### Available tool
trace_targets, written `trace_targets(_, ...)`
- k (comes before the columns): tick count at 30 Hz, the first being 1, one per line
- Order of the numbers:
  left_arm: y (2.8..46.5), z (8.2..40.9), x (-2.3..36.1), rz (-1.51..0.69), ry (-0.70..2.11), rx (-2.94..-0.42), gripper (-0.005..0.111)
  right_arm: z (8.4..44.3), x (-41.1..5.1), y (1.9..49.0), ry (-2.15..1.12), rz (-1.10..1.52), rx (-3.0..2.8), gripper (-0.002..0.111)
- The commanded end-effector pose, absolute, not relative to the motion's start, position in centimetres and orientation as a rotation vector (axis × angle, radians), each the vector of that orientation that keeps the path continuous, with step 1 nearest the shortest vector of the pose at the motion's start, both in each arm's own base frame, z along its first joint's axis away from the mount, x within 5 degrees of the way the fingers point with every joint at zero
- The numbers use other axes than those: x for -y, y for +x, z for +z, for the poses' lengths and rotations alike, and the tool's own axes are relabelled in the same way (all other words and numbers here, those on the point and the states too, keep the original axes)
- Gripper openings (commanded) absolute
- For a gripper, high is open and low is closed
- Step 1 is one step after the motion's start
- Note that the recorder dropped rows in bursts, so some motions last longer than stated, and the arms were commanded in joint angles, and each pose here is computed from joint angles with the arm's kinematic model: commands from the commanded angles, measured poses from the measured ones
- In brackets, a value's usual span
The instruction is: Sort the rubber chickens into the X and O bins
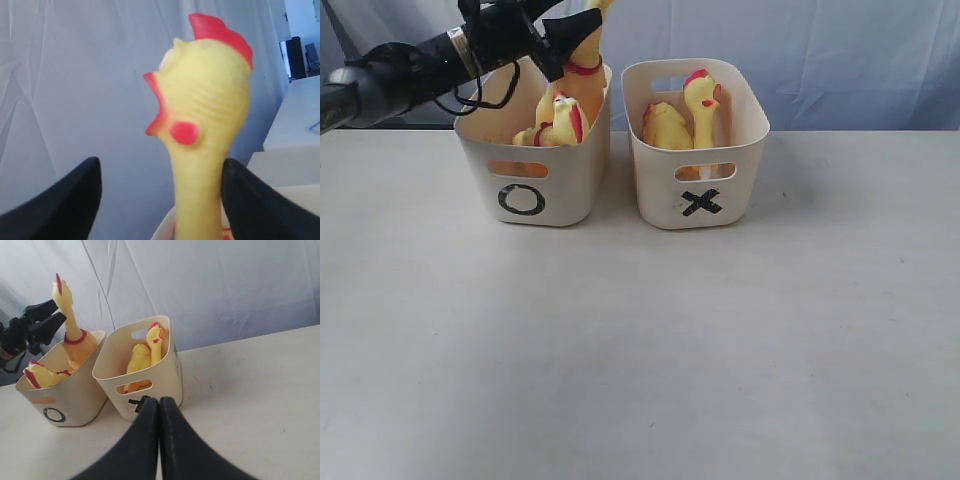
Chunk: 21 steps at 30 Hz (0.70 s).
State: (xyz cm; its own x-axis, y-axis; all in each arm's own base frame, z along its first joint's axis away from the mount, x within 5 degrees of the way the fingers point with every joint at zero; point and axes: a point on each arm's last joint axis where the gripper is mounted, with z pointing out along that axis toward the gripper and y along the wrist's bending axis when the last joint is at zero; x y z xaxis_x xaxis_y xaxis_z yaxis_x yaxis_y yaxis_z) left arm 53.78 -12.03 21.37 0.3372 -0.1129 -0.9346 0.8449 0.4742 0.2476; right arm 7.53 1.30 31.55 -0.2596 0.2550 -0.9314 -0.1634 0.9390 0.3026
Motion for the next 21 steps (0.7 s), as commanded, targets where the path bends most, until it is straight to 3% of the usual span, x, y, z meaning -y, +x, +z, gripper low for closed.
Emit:
trace_targets(1, 53.3, 22.7, 10.3, -0.771, 0.917, -1.062, 0.064, 31.6, -1.2, 7.5, 0.056, 0.391, -1.775, 0.000)
trace_targets(8, 52.7, 23.9, 8.1, -0.796, 1.010, -1.220, 0.058, 31.6, -1.2, 7.5, 0.056, 0.391, -1.775, 0.000)
trace_targets(11, 52.4, 24.3, 6.9, -0.788, 1.056, -1.313, 0.044, 31.6, -1.3, 7.5, 0.055, 0.392, -1.773, 0.000)
trace_targets(17, 51.5, 26.0, 4.3, -0.845, 0.999, -1.572, 0.003, 31.6, -1.3, 7.5, 0.055, 0.392, -1.773, 0.000)
trace_targets(21, 51.1, 27.8, 2.7, -0.846, 0.935, -1.596, 0.000, 31.6, -1.3, 7.5, 0.055, 0.392, -1.773, 0.000)
